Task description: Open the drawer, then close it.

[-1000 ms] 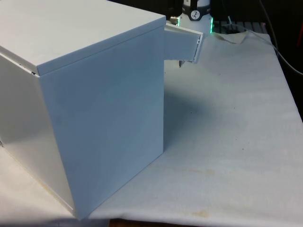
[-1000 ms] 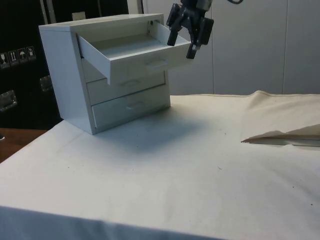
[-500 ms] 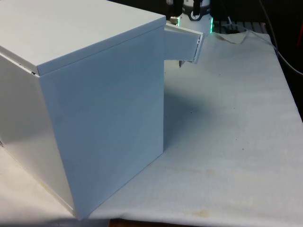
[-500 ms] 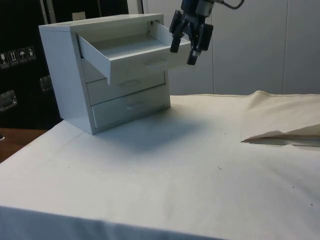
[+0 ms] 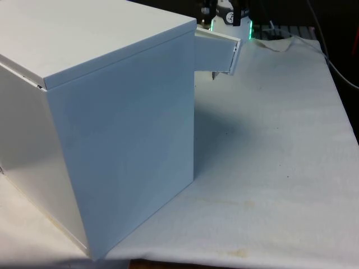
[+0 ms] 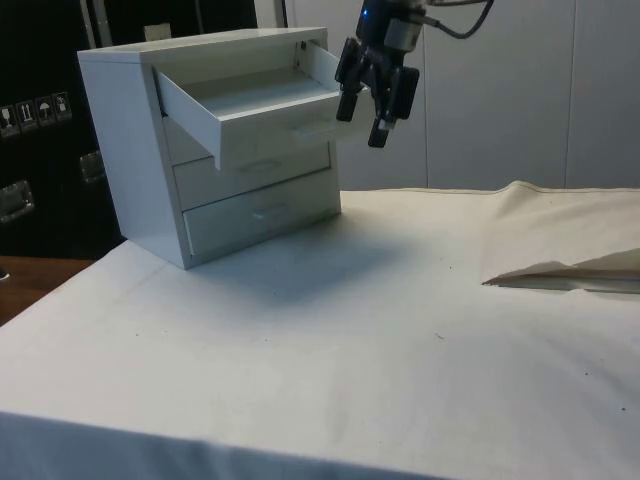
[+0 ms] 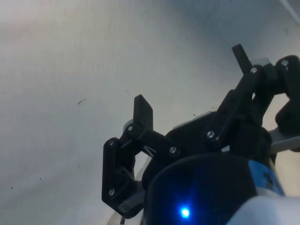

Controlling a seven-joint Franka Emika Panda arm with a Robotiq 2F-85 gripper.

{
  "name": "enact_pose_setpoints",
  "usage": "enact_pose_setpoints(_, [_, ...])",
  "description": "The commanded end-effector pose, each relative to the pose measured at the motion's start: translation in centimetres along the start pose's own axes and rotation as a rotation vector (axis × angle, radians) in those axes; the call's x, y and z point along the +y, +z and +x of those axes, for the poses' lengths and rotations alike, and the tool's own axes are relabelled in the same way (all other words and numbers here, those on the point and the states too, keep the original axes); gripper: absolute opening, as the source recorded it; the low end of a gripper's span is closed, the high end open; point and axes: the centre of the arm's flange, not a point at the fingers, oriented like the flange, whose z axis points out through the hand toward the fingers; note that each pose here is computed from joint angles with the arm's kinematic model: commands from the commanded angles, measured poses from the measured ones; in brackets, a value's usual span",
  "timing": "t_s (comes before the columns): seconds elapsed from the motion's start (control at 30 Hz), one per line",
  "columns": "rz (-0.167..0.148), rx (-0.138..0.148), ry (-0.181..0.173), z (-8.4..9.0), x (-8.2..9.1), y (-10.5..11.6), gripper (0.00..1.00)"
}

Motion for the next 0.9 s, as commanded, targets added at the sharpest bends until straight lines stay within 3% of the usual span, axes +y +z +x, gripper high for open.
enact_pose_setpoints(0.0, [-0.008,0.002,0.000,0.26,0.10,0.15,1.00])
enact_pose_setpoints(0.7, [-0.005,0.001,-0.002,0.29,0.22,0.38,1.00])
enact_pose_setpoints(0.77, [-0.005,0.000,-0.002,0.28,0.22,0.42,0.98])
enact_pose_setpoints(0.87, [-0.006,0.001,-0.002,0.30,0.25,0.38,0.84])
